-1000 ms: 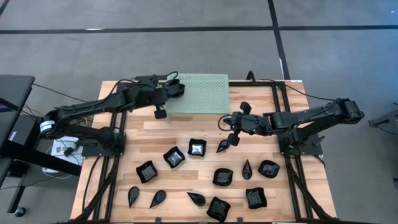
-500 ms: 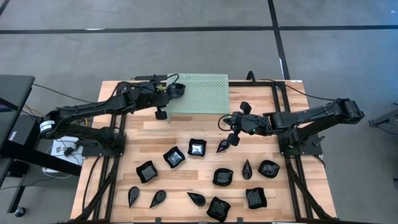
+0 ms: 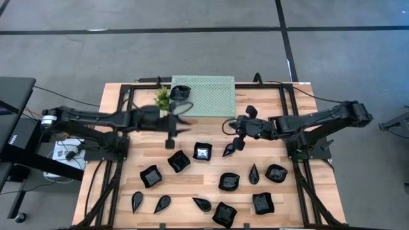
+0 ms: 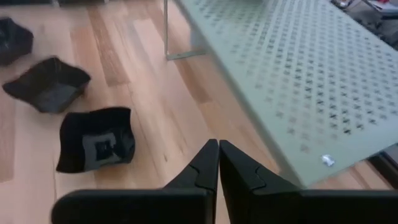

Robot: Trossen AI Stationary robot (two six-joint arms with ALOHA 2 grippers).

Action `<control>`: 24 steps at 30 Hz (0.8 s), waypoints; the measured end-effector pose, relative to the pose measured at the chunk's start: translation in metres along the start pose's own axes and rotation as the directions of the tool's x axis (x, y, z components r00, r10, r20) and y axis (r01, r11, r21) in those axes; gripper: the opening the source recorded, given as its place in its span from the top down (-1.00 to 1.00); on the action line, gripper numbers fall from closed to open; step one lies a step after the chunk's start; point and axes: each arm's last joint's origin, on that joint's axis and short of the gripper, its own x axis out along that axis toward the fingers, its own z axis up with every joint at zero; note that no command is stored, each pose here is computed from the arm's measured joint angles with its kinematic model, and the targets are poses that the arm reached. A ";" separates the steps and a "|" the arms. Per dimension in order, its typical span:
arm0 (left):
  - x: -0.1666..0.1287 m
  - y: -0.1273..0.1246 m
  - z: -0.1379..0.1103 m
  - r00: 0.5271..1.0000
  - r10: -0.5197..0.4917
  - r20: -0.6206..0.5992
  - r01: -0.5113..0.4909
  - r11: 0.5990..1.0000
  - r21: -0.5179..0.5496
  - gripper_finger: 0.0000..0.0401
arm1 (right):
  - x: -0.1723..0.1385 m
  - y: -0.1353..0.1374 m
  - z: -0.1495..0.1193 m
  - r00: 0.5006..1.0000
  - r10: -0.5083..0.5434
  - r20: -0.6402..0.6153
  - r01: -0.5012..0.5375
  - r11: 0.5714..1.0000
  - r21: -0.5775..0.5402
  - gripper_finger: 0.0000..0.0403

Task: Pick & Place Mini shaped plates
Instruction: Stack the leaf-shaped plate on top of the other leaf-shaped plates on the shelf

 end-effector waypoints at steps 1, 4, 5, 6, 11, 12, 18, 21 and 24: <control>0.000 -0.007 0.002 1.000 -0.028 0.006 0.028 0.999 -0.017 0.54 | 0.002 0.002 -0.001 1.000 0.002 -0.004 -0.003 1.000 -0.012 0.95; -0.003 -0.027 0.007 0.994 -0.106 0.025 0.107 0.993 -0.050 0.54 | 0.008 0.009 -0.006 0.999 0.007 -0.033 -0.008 0.999 -0.040 0.90; -0.004 -0.033 0.009 0.991 -0.127 0.031 0.129 0.990 -0.059 0.54 | 0.010 0.012 -0.007 0.999 0.011 -0.041 -0.013 0.999 -0.050 0.88; -0.005 -0.037 0.009 0.989 -0.145 0.035 0.147 0.987 -0.067 0.54 | 0.011 0.014 -0.009 0.999 0.014 -0.047 -0.017 0.998 -0.057 0.84; -0.007 -0.059 0.000 0.975 -0.221 0.012 0.221 0.973 -0.071 0.54 | 0.014 0.026 -0.007 0.998 0.038 -0.055 -0.043 0.996 -0.083 0.66; -0.007 -0.062 -0.004 0.973 -0.233 0.002 0.232 0.970 -0.067 0.54 | 0.012 0.029 -0.005 0.998 0.048 -0.050 -0.053 0.995 -0.087 0.63; -0.008 -0.078 -0.025 0.957 -0.284 -0.054 0.271 0.946 -0.177 0.54 | -0.002 0.060 -0.014 0.952 0.281 -0.116 -0.296 0.945 -0.140 0.52; -0.009 -0.085 -0.035 0.948 -0.305 -0.085 0.286 0.940 -0.189 0.54 | -0.007 0.080 -0.028 0.874 0.429 -0.229 -0.472 0.860 -0.192 0.50; -0.010 -0.088 -0.041 0.944 -0.315 -0.097 0.294 0.938 -0.184 0.54 | -0.008 0.099 -0.048 0.813 0.473 -0.340 -0.560 0.795 -0.234 0.49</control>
